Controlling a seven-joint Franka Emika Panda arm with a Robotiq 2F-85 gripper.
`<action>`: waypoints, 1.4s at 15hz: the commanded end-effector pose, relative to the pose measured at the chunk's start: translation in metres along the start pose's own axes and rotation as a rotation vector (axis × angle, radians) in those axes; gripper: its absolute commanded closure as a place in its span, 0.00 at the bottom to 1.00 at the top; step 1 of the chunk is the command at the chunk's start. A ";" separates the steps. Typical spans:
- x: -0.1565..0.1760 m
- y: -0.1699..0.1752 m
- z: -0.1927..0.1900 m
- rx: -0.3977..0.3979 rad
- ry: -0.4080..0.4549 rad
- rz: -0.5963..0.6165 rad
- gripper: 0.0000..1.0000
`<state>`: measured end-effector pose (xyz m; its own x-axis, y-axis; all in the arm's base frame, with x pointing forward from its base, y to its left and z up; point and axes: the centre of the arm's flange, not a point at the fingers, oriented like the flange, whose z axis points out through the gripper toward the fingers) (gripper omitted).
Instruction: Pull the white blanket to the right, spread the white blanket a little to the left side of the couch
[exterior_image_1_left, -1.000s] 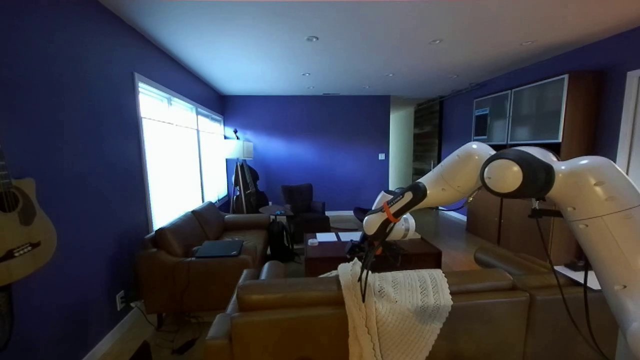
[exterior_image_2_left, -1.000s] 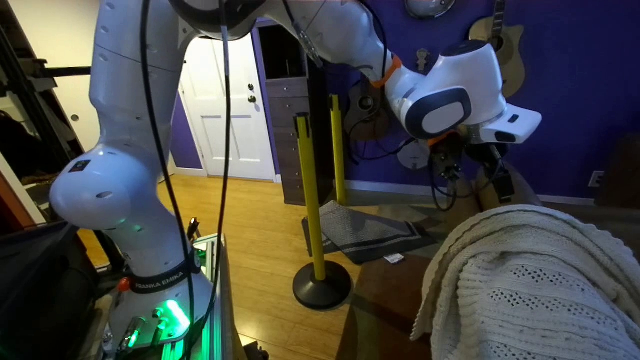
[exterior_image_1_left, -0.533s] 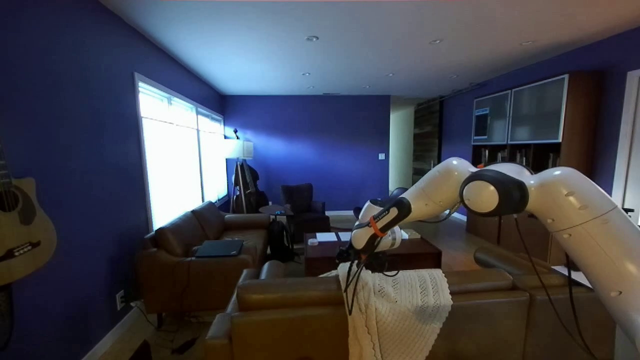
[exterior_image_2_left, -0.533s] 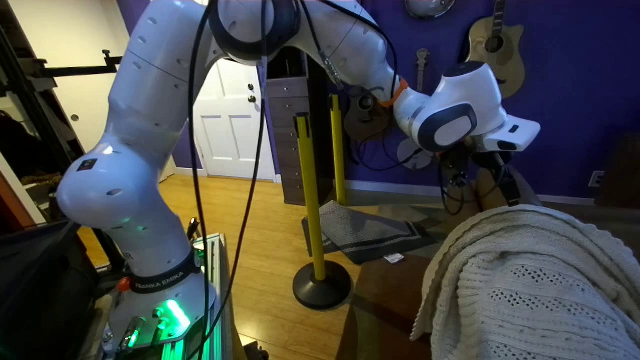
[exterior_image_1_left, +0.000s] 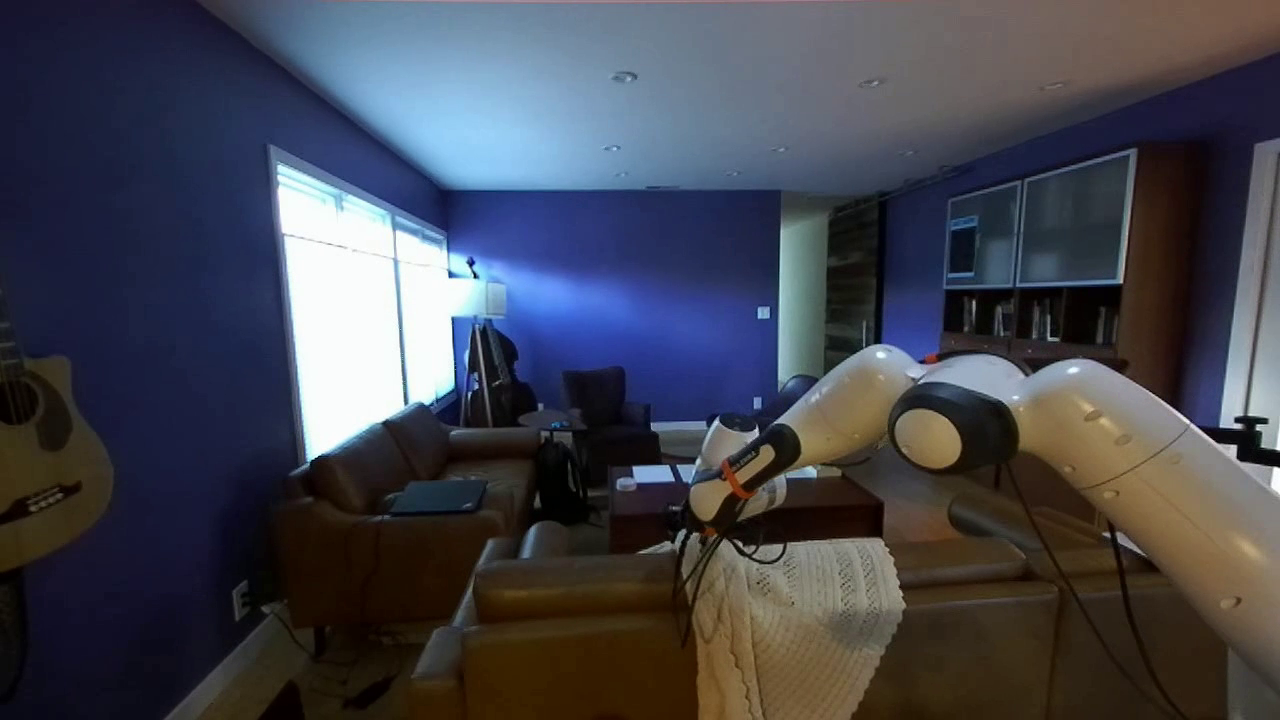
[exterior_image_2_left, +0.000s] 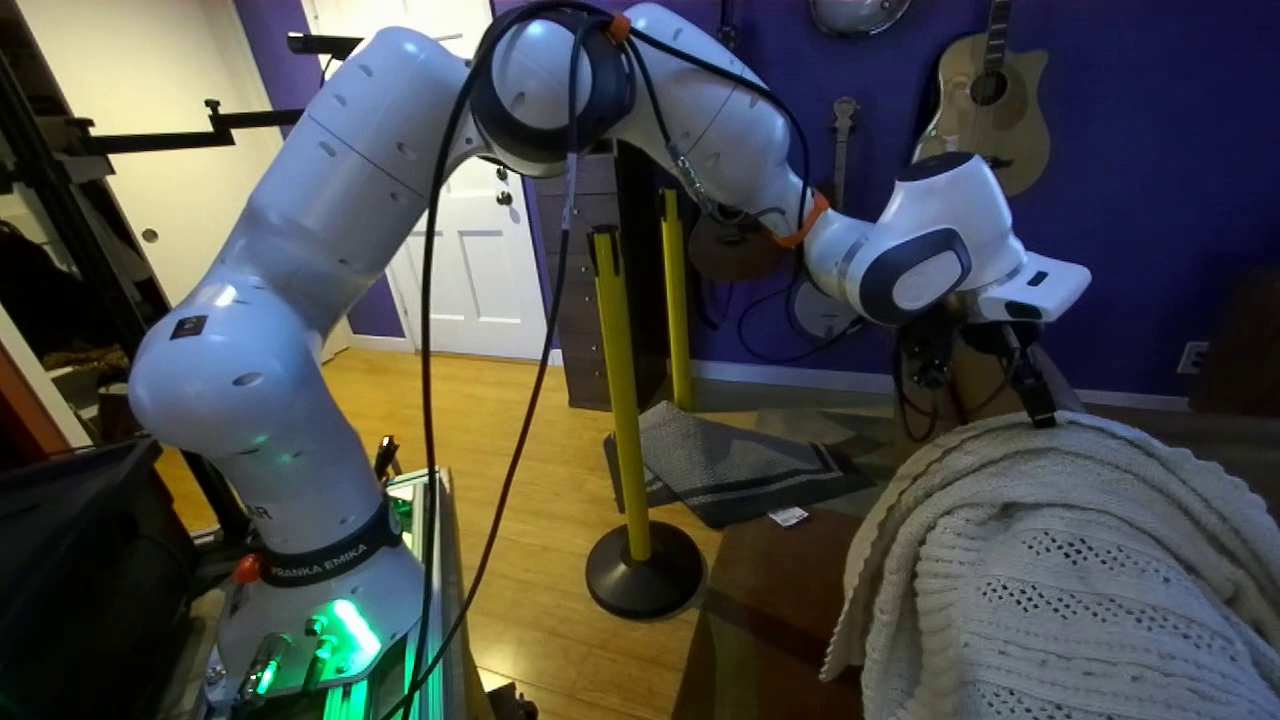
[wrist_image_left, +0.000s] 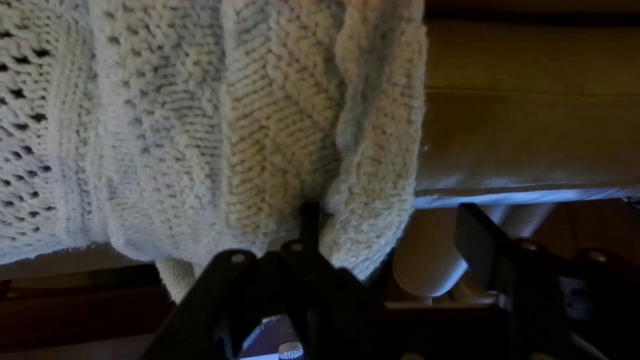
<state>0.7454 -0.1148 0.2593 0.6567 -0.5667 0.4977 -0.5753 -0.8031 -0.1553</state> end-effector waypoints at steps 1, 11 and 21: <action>0.013 -0.012 0.013 -0.050 0.011 0.018 0.37; 0.015 -0.006 0.014 -0.114 -0.036 0.030 0.27; 0.013 -0.013 0.010 -0.078 -0.068 0.023 0.88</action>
<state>0.7576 -0.1190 0.2562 0.6707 -0.6015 0.4340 -0.6321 -0.7697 -0.0899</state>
